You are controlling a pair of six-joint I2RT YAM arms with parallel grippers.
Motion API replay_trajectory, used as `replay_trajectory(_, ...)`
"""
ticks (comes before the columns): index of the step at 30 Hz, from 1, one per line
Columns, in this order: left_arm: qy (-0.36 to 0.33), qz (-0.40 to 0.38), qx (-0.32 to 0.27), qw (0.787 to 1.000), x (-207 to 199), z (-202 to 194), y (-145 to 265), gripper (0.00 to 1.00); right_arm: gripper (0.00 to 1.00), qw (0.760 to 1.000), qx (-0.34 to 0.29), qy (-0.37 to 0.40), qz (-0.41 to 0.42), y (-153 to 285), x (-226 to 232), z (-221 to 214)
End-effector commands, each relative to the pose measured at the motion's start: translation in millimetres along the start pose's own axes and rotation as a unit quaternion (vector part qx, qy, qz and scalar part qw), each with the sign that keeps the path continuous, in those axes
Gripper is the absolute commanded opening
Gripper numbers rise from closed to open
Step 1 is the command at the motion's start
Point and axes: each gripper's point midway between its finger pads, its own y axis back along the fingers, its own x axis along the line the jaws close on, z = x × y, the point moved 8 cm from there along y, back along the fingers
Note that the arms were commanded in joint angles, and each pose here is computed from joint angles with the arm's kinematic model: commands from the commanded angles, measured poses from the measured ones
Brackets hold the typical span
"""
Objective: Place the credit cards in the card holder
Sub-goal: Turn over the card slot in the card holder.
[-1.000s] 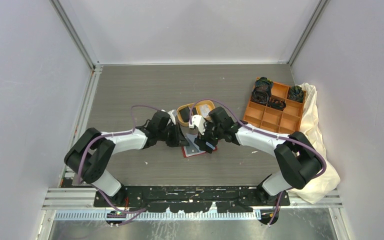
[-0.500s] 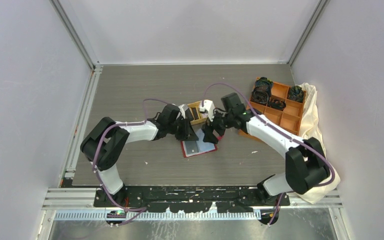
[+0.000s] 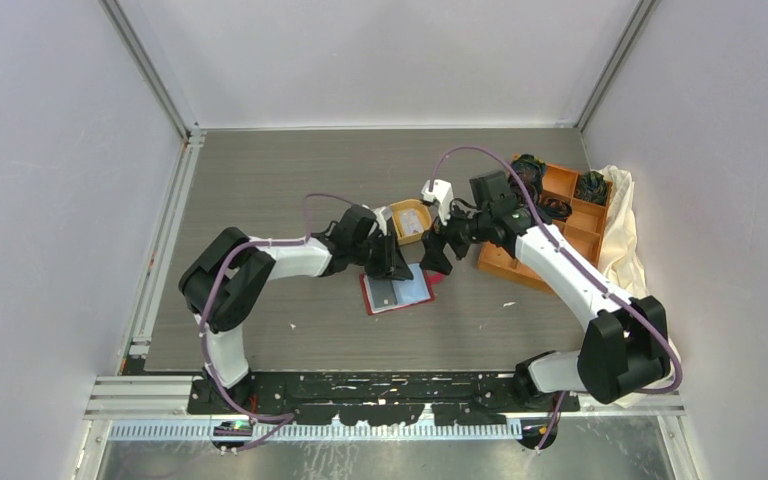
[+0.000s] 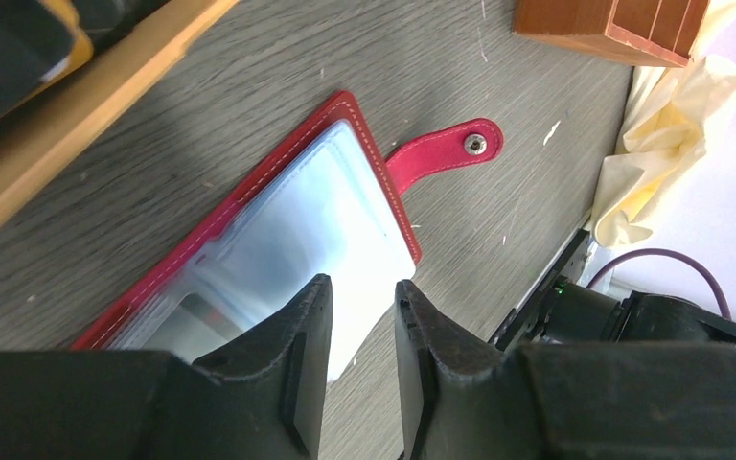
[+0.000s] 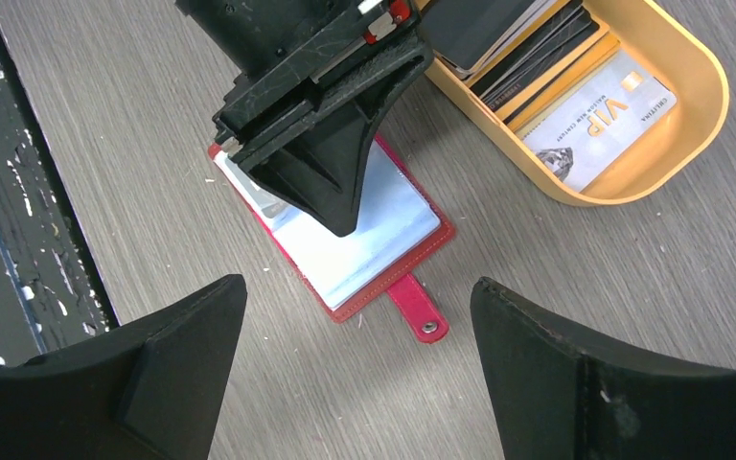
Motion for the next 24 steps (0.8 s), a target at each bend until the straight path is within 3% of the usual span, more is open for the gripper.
replay_trajectory(1,-0.029,-0.042,-0.009,0.999,-19.3,10.2,-6.8,0.32,0.93,0.999,-0.033,0.002,-0.024,18.9,-5.1,22.9)
replay_trajectory(10,-0.064,-0.066,-0.04,0.995,-36.5,19.1,10.1,0.33,0.99,0.991,-0.073,-0.01,-0.109,51.3,-21.2,45.1)
replay_trajectory(14,-0.095,-0.061,-0.073,0.991,-45.9,29.4,36.6,0.34,0.99,0.977,-0.091,-0.111,-0.16,53.4,-38.8,57.8)
replay_trajectory(17,-0.111,-0.055,-0.098,0.987,-48.3,39.0,63.3,0.34,1.0,0.984,-0.072,-0.131,-0.094,46.0,-41.9,63.8)
replay_trajectory(21,-0.115,-0.059,-0.129,0.983,-57.3,54.2,109.6,0.36,0.99,0.983,-0.097,-0.148,-0.049,33.6,-48.9,77.4)
replay_trajectory(24,-0.107,-0.07,-0.148,0.981,-84.3,71.1,152.9,0.48,1.0,0.978,-0.11,-0.171,-0.045,21.7,-62.7,85.7)
